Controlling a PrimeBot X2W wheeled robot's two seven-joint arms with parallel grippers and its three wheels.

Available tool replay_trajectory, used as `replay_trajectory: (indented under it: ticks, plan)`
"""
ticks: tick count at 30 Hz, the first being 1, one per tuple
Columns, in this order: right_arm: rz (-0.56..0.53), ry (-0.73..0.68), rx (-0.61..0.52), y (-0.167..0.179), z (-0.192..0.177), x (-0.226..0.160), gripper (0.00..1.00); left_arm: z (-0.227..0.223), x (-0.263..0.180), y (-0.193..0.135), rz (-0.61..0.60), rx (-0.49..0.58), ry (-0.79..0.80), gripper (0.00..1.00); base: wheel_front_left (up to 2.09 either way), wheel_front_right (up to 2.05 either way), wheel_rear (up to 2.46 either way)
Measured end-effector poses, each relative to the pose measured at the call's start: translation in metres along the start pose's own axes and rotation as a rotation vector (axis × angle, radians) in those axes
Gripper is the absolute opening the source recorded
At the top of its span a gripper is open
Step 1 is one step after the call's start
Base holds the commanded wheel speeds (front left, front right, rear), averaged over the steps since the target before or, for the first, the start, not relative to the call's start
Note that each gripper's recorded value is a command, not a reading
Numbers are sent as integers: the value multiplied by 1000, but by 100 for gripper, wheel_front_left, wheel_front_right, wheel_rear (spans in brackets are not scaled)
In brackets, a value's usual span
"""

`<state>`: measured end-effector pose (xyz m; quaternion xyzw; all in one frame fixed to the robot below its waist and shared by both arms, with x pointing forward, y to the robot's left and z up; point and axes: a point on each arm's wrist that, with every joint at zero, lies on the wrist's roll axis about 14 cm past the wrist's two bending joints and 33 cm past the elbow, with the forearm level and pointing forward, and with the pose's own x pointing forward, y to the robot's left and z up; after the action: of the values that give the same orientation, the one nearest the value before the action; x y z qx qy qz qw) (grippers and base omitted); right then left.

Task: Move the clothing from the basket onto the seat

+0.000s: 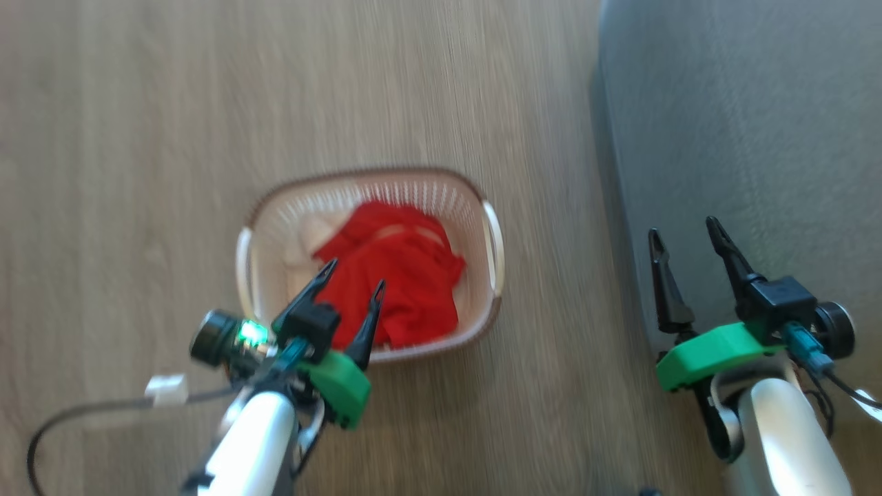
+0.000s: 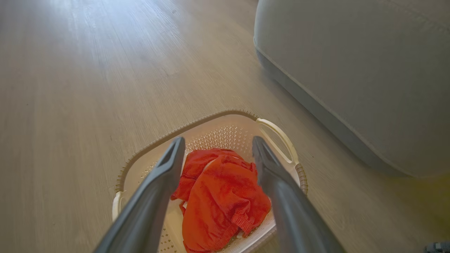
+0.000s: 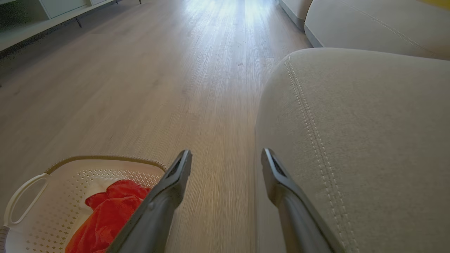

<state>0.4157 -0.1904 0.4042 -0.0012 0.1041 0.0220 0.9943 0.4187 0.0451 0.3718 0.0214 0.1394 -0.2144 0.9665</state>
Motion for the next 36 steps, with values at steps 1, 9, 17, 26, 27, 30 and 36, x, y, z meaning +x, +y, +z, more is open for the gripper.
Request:
replay_trajectory:
  ticks: [1, 9, 17, 26, 27, 30, 36]
  plan:
    - [2, 26, 3, 0, -10, 2, 100, -11, 8, -4, -41, 23, 31, 100, 0, 0, 0]
    - [5, 183, 46, 2, -73, 18, 100, -108, 59, -9, -174, 33, 289, 100, 0, 0, 0]
    - [21, 228, 115, 10, -108, 41, 100, -175, 118, 9, -239, 82, 404, 100, 0, 0, 0]
    - [-19, 312, 130, -1, -142, 34, 100, -251, 124, -12, -389, 93, 555, 100, 0, 0, 0]
    - [-21, 314, 128, -2, -143, 33, 100, -253, 127, -13, -392, 92, 558, 100, 0, 0, 0]
    - [-28, 307, 129, -4, -140, 33, 100, -259, 132, -14, -401, 99, 578, 100, 0, 0, 0]
    - [-36, 290, 141, -6, -137, 36, 100, -269, 138, -9, -416, 139, 616, 100, 0, 0, 0]
